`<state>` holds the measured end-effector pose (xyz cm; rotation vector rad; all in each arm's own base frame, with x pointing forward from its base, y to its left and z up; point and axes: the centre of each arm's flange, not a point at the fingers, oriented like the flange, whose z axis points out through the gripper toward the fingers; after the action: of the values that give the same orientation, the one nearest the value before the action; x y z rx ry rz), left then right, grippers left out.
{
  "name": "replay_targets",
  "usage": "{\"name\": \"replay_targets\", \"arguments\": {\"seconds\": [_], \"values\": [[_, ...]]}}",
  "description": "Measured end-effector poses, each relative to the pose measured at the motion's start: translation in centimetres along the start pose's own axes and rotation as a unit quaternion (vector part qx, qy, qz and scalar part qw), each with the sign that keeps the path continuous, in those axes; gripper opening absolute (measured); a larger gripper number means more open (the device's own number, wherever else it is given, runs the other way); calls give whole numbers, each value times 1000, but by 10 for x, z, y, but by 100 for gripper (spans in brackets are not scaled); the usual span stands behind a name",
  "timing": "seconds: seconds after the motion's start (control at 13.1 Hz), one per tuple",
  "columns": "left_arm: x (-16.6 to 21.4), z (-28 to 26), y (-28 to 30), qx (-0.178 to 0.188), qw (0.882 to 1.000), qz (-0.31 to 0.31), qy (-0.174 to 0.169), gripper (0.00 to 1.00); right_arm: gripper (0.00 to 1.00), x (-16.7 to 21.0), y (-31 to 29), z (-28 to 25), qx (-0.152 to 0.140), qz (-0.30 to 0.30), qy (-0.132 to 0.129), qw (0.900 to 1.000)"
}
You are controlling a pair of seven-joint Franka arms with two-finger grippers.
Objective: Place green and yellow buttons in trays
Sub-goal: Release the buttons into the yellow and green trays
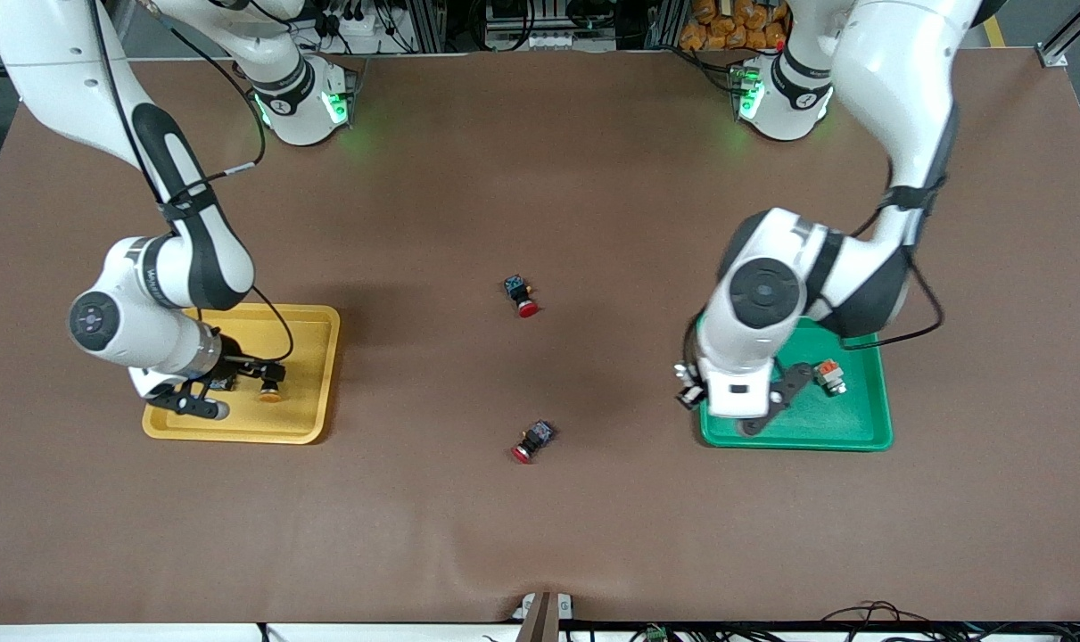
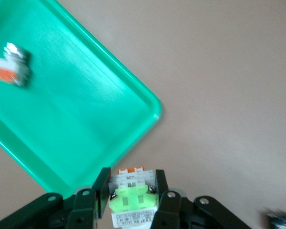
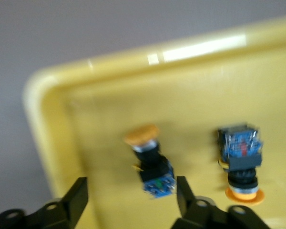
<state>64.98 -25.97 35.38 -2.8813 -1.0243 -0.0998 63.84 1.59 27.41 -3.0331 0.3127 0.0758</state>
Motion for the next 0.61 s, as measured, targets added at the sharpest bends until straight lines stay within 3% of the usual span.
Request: {"name": "replay_targets", "arguments": {"seconds": [0.08,0.31,0.46,0.61], "values": [[18,4,-18,8,1000,27,-3,42,99,14,-9,-36,5,-5,12,1000],[70,29,-69,24,996,87,-27,42,100,37,-26,-143,14,-17,23,999],[88,43,-86,17,992,113,-47,42,100,39,-30,-181,16,-21,29,999],[90,62,-84,5,991,127,-52,42,100,34,-29,-198,13,-23,5,1000]]}}
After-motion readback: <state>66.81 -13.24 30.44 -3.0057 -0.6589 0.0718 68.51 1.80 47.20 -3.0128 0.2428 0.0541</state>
